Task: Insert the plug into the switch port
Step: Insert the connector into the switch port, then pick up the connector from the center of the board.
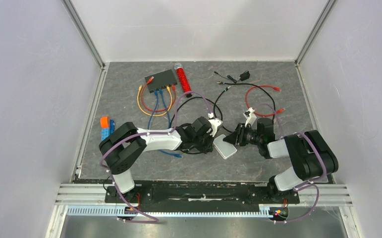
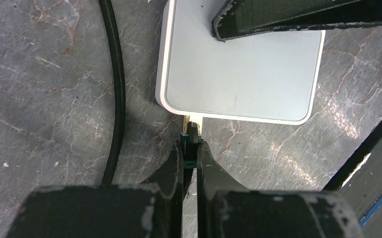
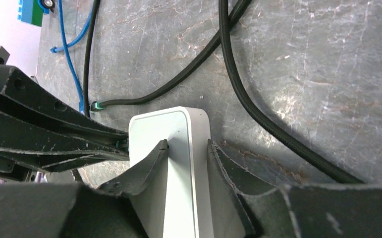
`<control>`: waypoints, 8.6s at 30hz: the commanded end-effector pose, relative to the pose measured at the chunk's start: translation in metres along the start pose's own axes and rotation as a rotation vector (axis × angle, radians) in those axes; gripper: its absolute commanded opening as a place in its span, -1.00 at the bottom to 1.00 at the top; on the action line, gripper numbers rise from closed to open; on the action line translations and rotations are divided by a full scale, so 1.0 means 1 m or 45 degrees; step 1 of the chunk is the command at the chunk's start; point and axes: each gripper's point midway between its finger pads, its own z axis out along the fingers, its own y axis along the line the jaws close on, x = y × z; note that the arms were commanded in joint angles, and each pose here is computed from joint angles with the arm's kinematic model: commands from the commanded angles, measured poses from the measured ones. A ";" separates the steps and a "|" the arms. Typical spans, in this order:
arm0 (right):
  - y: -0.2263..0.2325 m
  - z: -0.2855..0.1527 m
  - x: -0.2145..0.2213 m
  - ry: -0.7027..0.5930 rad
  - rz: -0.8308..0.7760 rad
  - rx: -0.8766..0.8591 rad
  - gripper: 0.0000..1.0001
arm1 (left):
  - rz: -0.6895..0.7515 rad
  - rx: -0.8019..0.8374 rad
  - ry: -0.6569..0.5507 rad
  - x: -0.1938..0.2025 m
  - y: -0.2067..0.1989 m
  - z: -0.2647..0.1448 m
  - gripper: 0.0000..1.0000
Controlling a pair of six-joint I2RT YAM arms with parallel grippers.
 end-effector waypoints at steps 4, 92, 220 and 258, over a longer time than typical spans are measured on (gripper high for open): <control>0.047 -0.011 0.108 0.532 0.231 -0.237 -0.42 | 0.050 -0.040 -0.207 -0.019 0.008 0.024 -0.96; -0.243 -0.156 -0.180 -0.678 0.743 1.479 -0.22 | 0.273 -0.363 -0.334 -0.069 0.061 -0.202 0.55; 0.148 -0.033 -0.176 -0.666 0.380 -0.128 -1.00 | 0.361 0.178 -0.788 -0.166 -0.022 -0.161 0.37; 0.156 -0.057 -0.154 -0.185 -0.255 -0.499 0.12 | 0.628 0.250 -0.544 -0.109 -0.015 -0.122 -0.95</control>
